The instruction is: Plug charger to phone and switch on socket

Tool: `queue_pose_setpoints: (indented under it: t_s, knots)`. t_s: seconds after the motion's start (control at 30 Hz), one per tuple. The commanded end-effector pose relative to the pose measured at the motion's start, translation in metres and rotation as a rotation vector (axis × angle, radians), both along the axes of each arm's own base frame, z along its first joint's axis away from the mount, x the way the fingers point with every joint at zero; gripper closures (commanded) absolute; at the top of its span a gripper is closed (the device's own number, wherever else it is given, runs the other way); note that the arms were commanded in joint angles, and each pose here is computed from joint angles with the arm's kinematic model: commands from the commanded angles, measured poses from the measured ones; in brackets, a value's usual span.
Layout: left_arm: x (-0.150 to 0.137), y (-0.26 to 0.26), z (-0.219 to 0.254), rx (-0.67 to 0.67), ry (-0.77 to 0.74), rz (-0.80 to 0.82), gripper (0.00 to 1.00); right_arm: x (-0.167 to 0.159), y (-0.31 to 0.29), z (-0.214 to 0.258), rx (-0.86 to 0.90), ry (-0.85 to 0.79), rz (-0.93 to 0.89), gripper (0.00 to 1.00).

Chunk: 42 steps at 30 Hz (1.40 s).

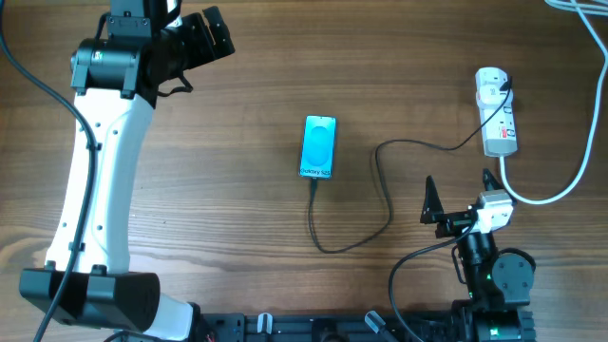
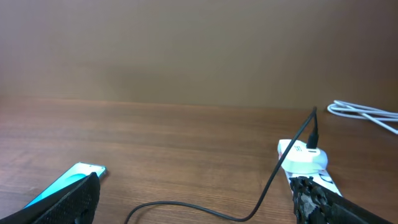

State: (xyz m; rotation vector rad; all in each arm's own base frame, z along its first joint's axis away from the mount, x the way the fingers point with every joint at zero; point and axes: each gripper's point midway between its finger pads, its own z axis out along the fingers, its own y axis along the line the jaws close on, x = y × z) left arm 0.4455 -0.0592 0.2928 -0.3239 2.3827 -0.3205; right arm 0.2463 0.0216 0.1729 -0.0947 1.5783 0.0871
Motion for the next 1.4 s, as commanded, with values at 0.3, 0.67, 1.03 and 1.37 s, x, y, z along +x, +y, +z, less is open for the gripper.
queue_pose_setpoints:
  t_s: [0.3, 0.67, 1.03, 1.37]
  knots:
    - [0.002, 0.004, -0.004, 0.014, 0.007, 0.009, 0.00, 0.000, -0.002, 0.002, 0.006, -0.011, -0.016, 0.00]
    - [0.002, 0.004, -0.004, 0.014, 0.007, 0.009, 0.00, 0.000, -0.002, 0.003, 0.006, -0.012, -0.016, 0.00]
    - [-0.038, 0.016, 0.006, 0.056, 0.059, 0.030, 0.00, 0.000, -0.002, 0.003, 0.006, -0.012, -0.016, 0.00]
    - [-0.116, 0.031, -0.031, 0.068, 0.125, 0.049, 0.00, 0.000, -0.002, 0.003, 0.006, -0.012, -0.016, 0.00]
